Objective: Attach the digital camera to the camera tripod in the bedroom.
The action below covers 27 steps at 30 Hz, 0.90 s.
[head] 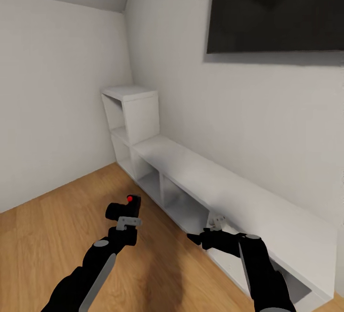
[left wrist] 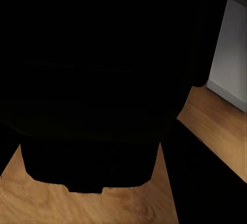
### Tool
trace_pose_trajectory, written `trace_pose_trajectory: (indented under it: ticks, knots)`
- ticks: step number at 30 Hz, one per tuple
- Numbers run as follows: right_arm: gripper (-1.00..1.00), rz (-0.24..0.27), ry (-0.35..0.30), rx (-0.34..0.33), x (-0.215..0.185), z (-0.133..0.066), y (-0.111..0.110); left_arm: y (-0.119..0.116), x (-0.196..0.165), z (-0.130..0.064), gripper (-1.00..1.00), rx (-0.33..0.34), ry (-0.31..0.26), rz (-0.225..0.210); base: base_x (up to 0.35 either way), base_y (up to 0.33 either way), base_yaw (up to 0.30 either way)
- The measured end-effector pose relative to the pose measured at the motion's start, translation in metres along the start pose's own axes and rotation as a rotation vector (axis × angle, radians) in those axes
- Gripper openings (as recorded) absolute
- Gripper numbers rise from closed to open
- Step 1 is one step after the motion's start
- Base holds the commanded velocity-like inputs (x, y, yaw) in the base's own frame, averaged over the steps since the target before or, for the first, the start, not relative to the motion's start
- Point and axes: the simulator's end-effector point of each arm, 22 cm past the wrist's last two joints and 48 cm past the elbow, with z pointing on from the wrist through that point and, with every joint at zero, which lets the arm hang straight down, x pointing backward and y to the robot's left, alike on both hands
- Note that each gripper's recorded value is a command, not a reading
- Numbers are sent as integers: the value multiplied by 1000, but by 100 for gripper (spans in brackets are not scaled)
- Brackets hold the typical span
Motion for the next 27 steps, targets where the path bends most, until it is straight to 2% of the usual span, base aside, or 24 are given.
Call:
trace_pose_trajectory:
  ticks: [10,19,21,27]
  knots:
    - [100,-33,-41,-28,-22,-14,15,0,-19,-13,-100,-2,-40,4,0,0,0]
    - [100,-96,-107,-161,-55,-42,57,-1,-35,-25,-100,-5,-76,8,0,0,0]
    - [100,-106,-118,-174,-60,-48,63,-1,-39,-28,-100,-5,-85,9,0,0,0]
    - [100,-94,-129,-208,-73,-67,79,-1,-50,-37,-100,-7,-110,11,0,0,0]
